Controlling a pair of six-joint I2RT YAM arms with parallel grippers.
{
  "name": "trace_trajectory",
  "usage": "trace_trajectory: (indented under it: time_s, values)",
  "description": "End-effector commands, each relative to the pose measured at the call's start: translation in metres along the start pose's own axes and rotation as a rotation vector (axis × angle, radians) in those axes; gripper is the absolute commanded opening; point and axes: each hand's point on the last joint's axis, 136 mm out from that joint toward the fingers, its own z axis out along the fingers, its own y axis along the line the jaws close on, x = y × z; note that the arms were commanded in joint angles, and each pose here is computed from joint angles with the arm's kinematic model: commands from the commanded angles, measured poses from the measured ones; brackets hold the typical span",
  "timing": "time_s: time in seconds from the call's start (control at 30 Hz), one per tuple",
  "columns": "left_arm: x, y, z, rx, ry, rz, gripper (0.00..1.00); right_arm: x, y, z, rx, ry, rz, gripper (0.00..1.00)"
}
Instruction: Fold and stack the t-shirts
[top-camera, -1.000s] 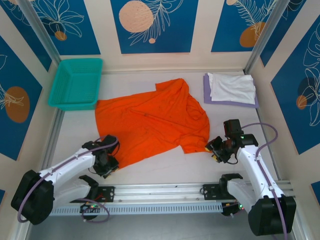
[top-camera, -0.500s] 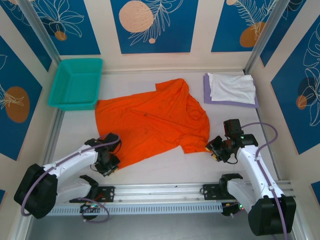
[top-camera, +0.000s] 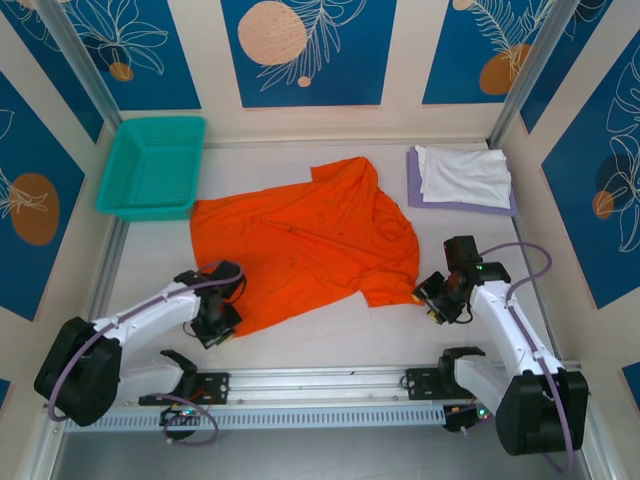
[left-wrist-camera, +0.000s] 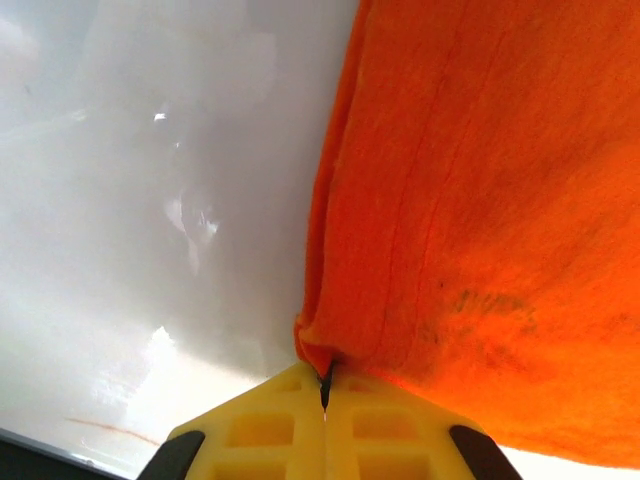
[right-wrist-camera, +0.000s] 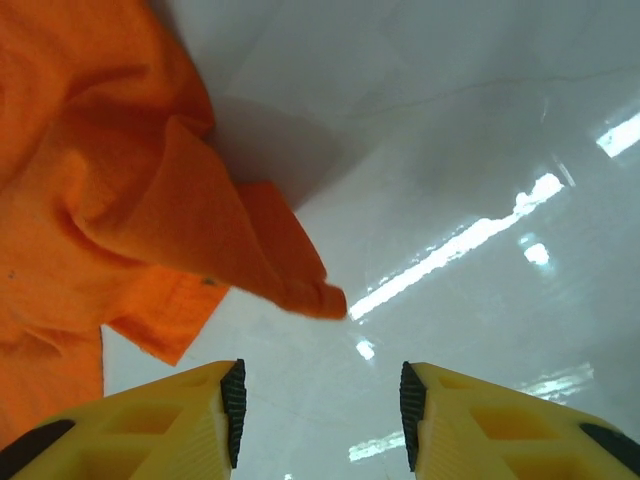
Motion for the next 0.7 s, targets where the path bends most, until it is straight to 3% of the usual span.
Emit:
trace_trajectory:
  time_s: [0.0, 0.13, 0.43, 0.67]
  values:
    - [-0.012, -0.001, -0.006, -0.019, -0.056, 0.024, 0.00, -0.006, 0.002, 0.012, -0.018, -0.009, 0.029, 0.47]
    - [-0.015, -0.006, -0.011, -0.015, -0.062, 0.042, 0.00, -0.017, 0.010, 0.017, -0.065, -0.059, 0.004, 0.42]
    - [-0.029, -0.012, -0.030, -0.032, -0.127, 0.103, 0.00, -0.024, 0.017, 0.017, -0.068, -0.071, -0.032, 0.05]
    - [-0.044, -0.021, -0.054, -0.034, -0.202, 0.153, 0.00, -0.027, 0.058, -0.027, -0.165, -0.119, -0.140, 0.00]
